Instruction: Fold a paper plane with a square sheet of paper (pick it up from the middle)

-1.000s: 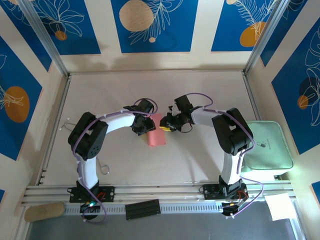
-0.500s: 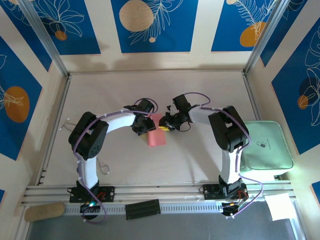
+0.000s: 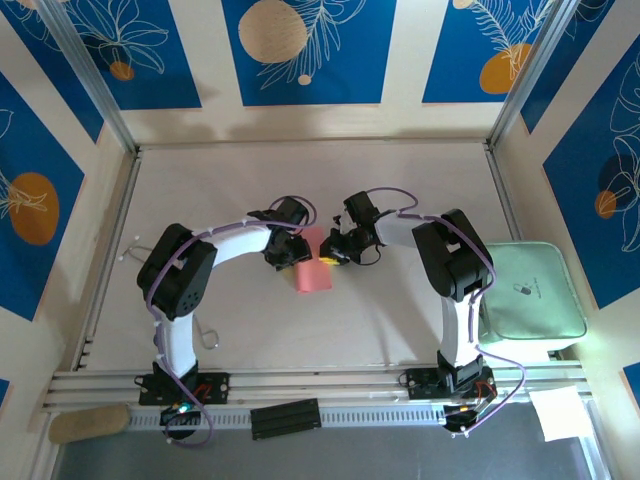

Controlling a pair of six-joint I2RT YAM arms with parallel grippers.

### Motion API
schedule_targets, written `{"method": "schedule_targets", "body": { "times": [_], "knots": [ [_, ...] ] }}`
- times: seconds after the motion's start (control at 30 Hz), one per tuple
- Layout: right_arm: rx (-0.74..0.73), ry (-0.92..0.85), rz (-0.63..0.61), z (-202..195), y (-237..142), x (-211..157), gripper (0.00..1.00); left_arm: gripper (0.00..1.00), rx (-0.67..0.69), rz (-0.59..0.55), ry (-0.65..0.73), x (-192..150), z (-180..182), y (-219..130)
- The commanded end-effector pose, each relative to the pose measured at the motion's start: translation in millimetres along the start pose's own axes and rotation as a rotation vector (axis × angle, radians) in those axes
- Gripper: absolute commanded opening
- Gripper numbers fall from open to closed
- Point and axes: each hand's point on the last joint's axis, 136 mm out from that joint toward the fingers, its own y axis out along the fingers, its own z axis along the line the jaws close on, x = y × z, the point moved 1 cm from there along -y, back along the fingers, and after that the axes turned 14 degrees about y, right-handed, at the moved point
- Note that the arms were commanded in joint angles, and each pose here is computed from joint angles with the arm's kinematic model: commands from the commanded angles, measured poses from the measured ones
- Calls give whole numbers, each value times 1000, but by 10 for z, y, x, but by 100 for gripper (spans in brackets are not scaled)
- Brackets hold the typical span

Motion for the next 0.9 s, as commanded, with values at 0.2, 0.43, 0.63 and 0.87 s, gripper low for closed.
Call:
{"method": "schedule_targets", "body": {
  "times": [0.2, 0.43, 0.63, 0.87],
  "knots": [
    [-296, 104, 22, -783, 187, -118, 12, 55, 179, -112, 54, 165, 250, -650],
    [-373, 124, 19, -916, 210, -118, 10, 43, -126, -217, 105, 288, -246, -792],
    [-427, 140, 15, -990, 218, -106, 8, 28, -285, -155, 125, 226, -497, -528],
    [-483, 156, 14, -1055, 205, -106, 7, 12, -320, -52, 127, 86, -471, -201]
  ]
}}
